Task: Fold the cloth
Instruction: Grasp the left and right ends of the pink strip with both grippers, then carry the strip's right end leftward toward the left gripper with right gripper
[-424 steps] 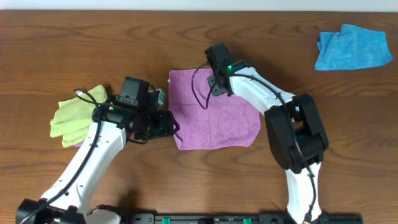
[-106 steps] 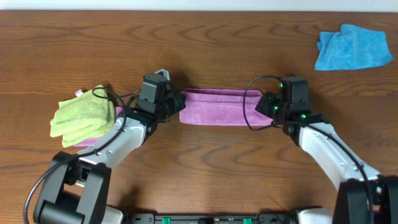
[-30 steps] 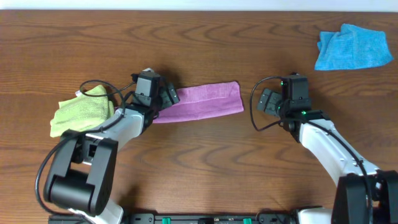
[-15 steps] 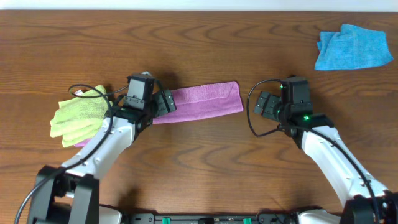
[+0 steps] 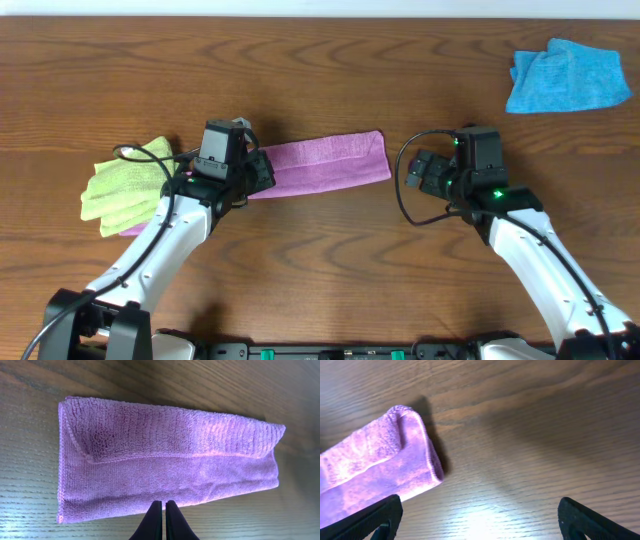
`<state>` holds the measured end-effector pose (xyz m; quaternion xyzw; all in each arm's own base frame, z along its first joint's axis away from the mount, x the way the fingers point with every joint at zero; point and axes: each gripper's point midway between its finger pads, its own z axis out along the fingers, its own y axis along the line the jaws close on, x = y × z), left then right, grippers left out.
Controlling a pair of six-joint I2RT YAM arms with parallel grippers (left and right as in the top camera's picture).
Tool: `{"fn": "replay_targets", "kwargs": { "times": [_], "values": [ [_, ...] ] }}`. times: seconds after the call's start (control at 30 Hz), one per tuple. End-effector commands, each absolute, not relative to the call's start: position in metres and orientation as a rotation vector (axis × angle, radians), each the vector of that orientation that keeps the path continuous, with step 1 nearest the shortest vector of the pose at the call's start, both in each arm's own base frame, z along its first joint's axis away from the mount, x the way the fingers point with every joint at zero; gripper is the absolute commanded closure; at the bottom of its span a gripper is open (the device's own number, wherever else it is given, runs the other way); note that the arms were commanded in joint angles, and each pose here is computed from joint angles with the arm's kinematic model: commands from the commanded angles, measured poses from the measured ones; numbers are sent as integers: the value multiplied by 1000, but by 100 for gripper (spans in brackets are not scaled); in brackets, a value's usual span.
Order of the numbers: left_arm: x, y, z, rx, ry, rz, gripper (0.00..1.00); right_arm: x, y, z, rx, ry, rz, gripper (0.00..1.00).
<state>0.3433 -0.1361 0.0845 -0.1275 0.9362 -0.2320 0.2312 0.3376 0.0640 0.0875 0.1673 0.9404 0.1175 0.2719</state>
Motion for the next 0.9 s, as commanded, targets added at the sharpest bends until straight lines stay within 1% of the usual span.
{"fn": "replay_targets", "kwargs": {
  "times": [0.0, 0.2, 0.3, 0.4, 0.47, 0.67, 0.87],
  "values": [
    [358, -137, 95, -364, 2526, -643, 94, 338, 78, 98, 502, 2514, 432, 1],
    [370, -138, 66, -436, 2559, -626, 94, 341, 90, 102, 566, 2493, 539, 1],
    [374, -140, 47, -449, 2609, -603, 94, 343, 102, 104, 535, 2484, 562, 1],
    [381, -140, 35, -458, 2636, -580, 95, 344, 112, 97, 549, 2497, 583, 1],
    [385, -139, 32, -431, 2648, -545, 94, 346, 114, 89, 590, 2507, 590, 1],
    [385, -122, 27, -291, 2676, -290, 94, 357, 122, 69, 656, 2519, 640, 1],
    [382, -114, 22, -242, 2687, -184, 95, 363, 130, 60, 714, 2513, 704, 1]
  ]
}}
